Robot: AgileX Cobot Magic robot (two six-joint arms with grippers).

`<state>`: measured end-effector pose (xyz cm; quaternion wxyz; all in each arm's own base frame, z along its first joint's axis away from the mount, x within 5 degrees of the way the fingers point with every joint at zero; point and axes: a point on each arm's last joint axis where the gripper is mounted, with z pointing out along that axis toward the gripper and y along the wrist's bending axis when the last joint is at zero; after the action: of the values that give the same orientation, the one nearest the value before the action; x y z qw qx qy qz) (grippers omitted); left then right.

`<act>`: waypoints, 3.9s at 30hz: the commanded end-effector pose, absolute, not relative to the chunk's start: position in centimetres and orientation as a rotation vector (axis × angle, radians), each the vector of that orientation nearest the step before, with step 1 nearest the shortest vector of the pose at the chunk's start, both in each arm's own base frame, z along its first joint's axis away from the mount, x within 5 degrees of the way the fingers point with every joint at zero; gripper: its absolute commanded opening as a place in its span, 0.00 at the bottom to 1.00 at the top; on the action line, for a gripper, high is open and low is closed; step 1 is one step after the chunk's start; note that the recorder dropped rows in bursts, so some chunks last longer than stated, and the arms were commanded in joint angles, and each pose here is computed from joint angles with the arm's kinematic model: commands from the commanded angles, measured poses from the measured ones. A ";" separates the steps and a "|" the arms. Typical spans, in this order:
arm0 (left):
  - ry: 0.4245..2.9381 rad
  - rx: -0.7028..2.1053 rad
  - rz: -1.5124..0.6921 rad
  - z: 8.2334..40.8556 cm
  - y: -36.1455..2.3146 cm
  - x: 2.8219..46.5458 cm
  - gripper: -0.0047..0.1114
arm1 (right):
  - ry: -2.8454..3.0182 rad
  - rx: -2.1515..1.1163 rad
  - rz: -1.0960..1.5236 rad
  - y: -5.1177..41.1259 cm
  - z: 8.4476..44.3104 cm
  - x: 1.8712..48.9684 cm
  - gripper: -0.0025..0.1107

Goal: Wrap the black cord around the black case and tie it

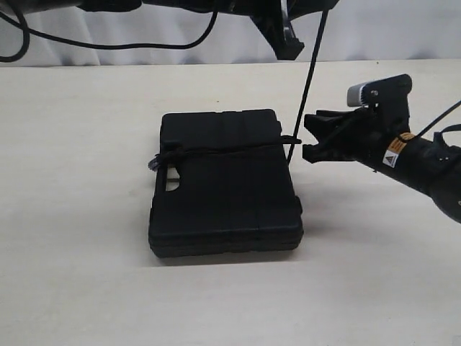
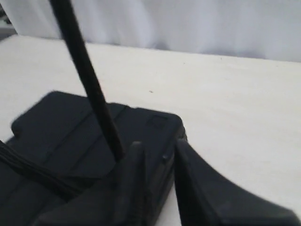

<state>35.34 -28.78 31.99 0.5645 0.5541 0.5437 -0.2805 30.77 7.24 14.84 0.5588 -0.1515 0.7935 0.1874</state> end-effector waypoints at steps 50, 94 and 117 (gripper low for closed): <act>1.225 1.323 -0.715 34.3 -28.6 34.1 0.04 | 2.145 -0.352 0.623 8.0 15.4 29.5 0.37; 1.204 1.556 -0.853 33.1 -28.6 32.1 0.04 | 2.154 -0.298 0.374 6.6 15.0 32.9 0.14; 1.512 1.907 -0.672 25.4 -27.8 33.7 0.62 | 2.280 0.108 0.258 0.5 12.1 32.5 0.07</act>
<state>33.23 -27.49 27.01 0.3284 0.7204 0.5583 -0.2479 32.69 1.87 12.75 0.4266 0.0048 0.8966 0.1189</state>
